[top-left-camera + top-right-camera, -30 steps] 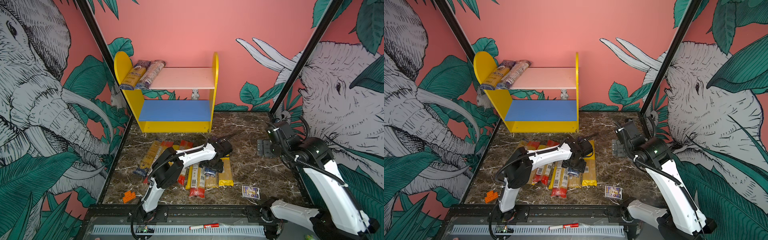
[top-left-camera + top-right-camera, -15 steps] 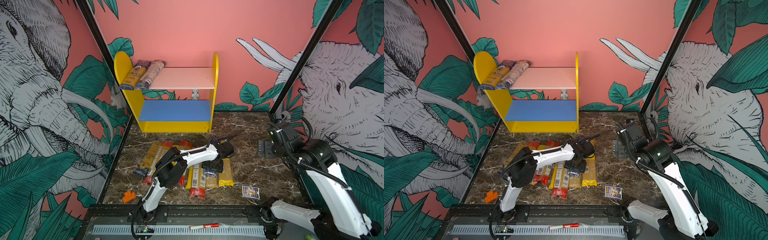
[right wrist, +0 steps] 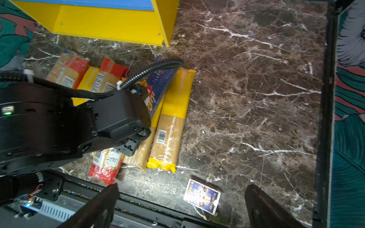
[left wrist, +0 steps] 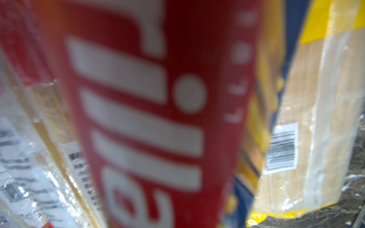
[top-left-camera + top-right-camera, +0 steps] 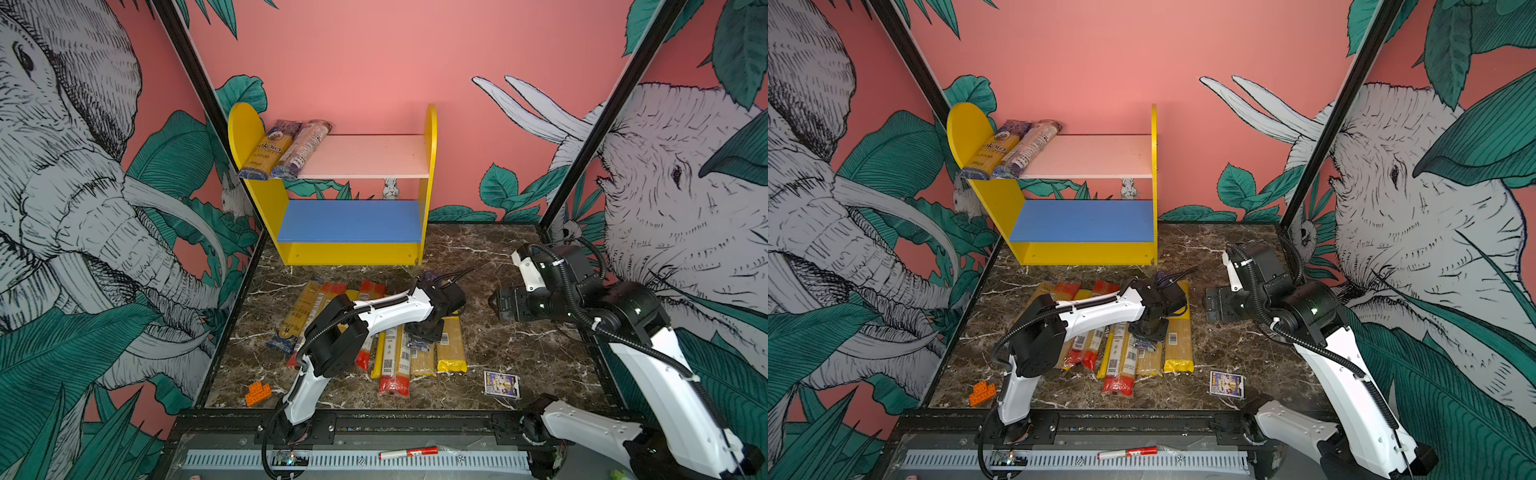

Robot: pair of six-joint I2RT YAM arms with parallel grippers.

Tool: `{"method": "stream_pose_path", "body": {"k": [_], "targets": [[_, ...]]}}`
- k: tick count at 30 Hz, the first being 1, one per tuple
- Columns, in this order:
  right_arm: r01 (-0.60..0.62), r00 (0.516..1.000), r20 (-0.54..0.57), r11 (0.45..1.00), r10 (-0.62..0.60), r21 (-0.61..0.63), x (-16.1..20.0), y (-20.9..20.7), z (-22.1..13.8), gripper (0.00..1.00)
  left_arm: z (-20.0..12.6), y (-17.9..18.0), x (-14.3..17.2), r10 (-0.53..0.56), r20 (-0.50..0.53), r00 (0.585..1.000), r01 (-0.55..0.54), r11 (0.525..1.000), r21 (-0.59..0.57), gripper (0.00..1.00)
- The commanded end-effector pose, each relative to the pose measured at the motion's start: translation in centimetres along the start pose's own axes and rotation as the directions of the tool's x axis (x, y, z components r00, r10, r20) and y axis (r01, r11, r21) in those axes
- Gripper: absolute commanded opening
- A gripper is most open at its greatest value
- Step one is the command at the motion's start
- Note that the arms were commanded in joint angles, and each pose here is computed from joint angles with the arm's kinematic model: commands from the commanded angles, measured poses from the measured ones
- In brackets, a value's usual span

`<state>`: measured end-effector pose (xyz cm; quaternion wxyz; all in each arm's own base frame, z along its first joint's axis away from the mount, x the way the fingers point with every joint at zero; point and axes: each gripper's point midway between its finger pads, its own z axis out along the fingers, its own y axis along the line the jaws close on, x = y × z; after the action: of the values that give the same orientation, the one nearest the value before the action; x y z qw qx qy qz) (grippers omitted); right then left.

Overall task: Arrange pasta packages on shelves
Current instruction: Pick up the pasta box from the pasta bag.

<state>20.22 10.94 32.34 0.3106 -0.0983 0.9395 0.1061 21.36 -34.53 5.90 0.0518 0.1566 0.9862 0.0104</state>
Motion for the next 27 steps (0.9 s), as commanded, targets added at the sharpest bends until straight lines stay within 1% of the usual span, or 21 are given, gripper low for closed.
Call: {"method": "stream_pose_path", "body": {"k": [1,11,19,24,27], "targets": [[0.032,0.999,0.023,0.992,-0.030,-0.122,-1.0,2.3,-0.3,0.99,-3.1,2.4,0.0,0.005,0.038,0.999,-0.004,0.999,-0.042,0.00],[0.043,0.998,0.055,0.968,-0.030,-0.247,-3.4,5.1,-0.1,0.99,-9.2,4.6,-1.9,0.025,0.188,0.982,-0.023,1.000,-0.011,0.00],[0.053,0.994,0.107,0.955,-0.023,-0.292,-6.0,6.4,-0.8,0.99,-13.7,7.9,-1.9,0.008,0.280,0.960,-0.004,1.000,-0.013,0.00],[0.071,0.989,0.144,0.947,-0.027,-0.313,-7.5,7.1,-1.5,0.99,-17.8,10.3,-1.4,0.015,0.364,0.931,-0.003,0.999,-0.034,0.00],[0.073,0.987,0.158,0.943,-0.023,-0.324,-8.3,7.5,-1.6,0.99,-21.5,12.3,-1.5,0.026,0.437,0.899,0.003,0.998,-0.064,0.00]]}}
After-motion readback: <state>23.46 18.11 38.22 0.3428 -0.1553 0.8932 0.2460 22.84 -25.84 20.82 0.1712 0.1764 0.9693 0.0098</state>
